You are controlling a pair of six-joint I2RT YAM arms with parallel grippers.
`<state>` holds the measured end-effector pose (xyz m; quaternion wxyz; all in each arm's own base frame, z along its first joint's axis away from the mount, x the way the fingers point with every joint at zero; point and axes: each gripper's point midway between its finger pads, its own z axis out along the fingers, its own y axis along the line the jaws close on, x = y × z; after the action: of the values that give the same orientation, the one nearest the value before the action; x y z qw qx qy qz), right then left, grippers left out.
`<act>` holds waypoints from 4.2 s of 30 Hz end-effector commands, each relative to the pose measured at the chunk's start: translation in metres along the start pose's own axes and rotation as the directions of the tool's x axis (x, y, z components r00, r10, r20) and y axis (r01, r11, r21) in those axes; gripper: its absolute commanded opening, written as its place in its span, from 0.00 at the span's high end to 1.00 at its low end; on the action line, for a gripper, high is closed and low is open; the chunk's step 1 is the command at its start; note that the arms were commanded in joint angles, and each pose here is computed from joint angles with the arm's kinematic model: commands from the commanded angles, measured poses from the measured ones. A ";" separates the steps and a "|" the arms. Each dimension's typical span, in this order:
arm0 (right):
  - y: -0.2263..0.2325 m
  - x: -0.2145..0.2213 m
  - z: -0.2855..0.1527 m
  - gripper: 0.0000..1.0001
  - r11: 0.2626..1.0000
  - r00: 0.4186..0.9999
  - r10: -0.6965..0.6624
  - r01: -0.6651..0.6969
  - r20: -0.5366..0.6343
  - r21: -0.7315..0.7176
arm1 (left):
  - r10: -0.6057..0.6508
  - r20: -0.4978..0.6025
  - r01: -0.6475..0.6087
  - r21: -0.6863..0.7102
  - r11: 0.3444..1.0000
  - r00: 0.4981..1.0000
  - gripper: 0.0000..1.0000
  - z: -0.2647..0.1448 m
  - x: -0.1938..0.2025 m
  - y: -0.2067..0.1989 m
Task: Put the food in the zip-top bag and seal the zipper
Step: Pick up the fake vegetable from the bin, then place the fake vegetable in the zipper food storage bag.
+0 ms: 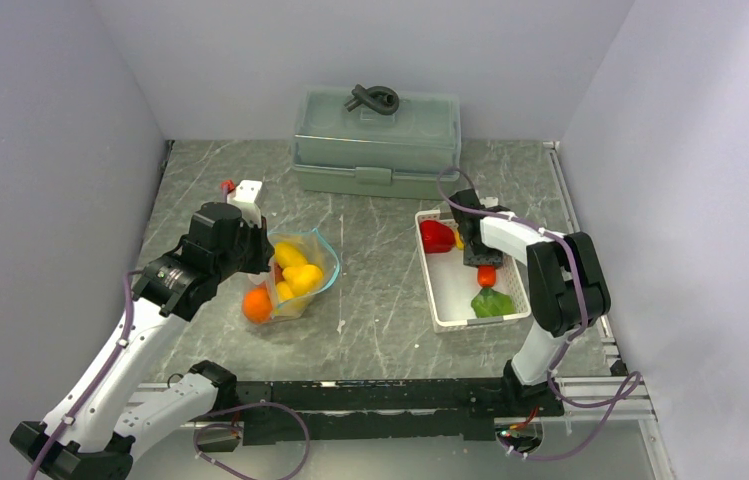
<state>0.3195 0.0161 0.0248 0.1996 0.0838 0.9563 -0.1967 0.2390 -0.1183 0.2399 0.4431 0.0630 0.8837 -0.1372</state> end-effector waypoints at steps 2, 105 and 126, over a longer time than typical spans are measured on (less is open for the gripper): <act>-0.004 -0.008 -0.011 0.91 0.998 0.998 0.057 -0.057 0.031 -0.017 | 0.004 0.029 -0.004 0.006 1.000 1.000 1.00 0.001 -0.008 -0.002; 0.268 0.052 -0.376 0.47 0.189 0.857 -0.498 0.255 0.131 -0.948 | 0.049 -0.001 -0.048 0.100 0.994 0.999 1.00 0.002 -0.002 -0.022; 0.219 0.031 -0.410 0.00 0.176 0.917 -0.213 0.377 0.338 -0.909 | 0.049 -0.003 -0.048 0.089 0.995 0.999 1.00 0.002 -0.001 -0.020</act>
<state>0.1904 0.3923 0.2505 0.1334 -0.2668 0.8775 0.3754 0.2326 -0.1348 0.2352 0.4253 0.0973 0.8853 -0.1607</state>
